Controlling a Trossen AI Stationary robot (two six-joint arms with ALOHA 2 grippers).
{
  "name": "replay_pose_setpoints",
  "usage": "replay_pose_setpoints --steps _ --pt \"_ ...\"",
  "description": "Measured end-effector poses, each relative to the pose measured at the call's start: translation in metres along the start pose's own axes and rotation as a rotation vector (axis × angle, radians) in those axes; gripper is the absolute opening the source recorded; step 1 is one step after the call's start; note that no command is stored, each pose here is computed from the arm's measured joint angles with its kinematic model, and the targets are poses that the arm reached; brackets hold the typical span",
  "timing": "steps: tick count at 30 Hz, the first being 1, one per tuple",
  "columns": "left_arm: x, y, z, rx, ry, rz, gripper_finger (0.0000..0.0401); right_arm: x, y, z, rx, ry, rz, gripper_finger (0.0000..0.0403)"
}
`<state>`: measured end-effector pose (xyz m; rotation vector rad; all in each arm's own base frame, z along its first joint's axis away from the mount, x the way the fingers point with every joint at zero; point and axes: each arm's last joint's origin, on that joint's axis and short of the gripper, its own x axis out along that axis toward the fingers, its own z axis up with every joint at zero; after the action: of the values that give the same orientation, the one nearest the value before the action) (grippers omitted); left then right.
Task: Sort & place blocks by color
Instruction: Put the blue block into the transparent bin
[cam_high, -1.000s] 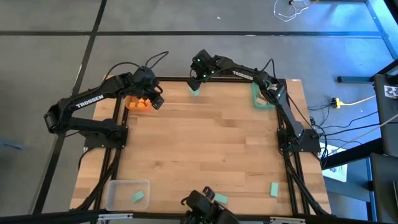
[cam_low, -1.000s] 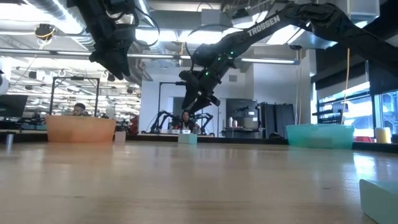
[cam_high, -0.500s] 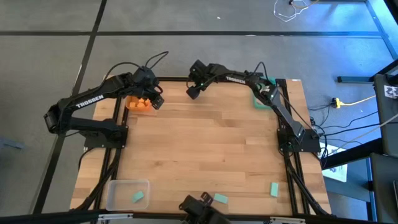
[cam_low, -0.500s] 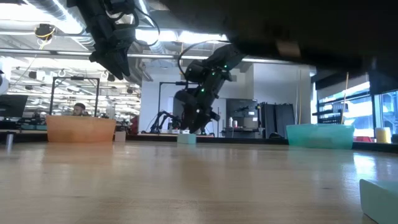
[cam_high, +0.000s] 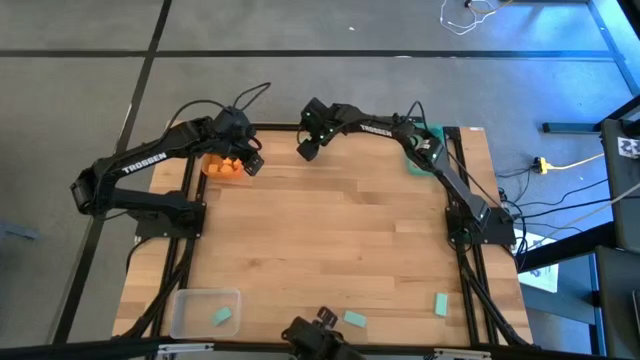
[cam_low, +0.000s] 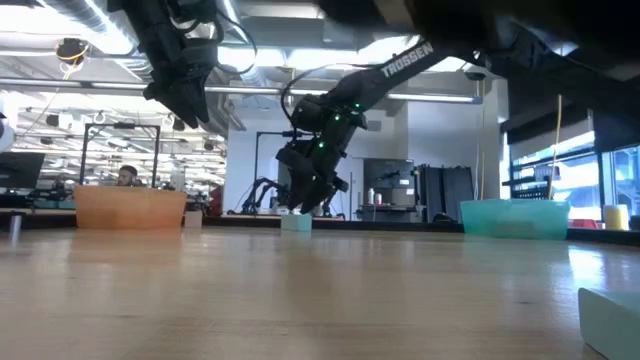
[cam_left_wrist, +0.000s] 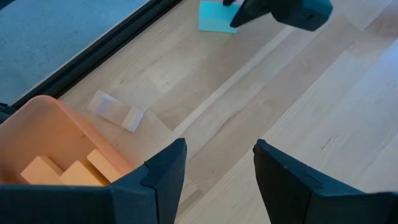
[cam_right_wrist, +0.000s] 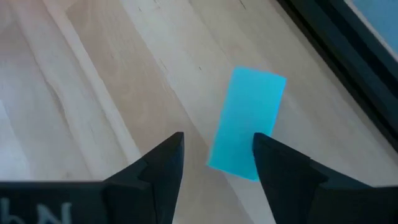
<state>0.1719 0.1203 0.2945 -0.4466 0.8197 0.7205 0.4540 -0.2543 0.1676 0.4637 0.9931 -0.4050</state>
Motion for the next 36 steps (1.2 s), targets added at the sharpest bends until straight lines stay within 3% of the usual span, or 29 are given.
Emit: replay_pose_setpoints --steps 7,18,36 --pt "0.0 0.0 0.0 0.0 0.0 0.0 0.0179 -0.019 0.003 0.013 0.022 -0.03 -0.061 0.0194" --pt "0.0 0.0 0.0 0.0 0.0 0.0 0.0179 -0.004 -0.001 0.0 0.06 0.063 -0.069 0.0194" --pt "0.0 0.0 0.0 -0.001 0.001 -0.005 0.0179 -0.001 -0.001 0.002 0.051 0.038 -0.059 0.0193"
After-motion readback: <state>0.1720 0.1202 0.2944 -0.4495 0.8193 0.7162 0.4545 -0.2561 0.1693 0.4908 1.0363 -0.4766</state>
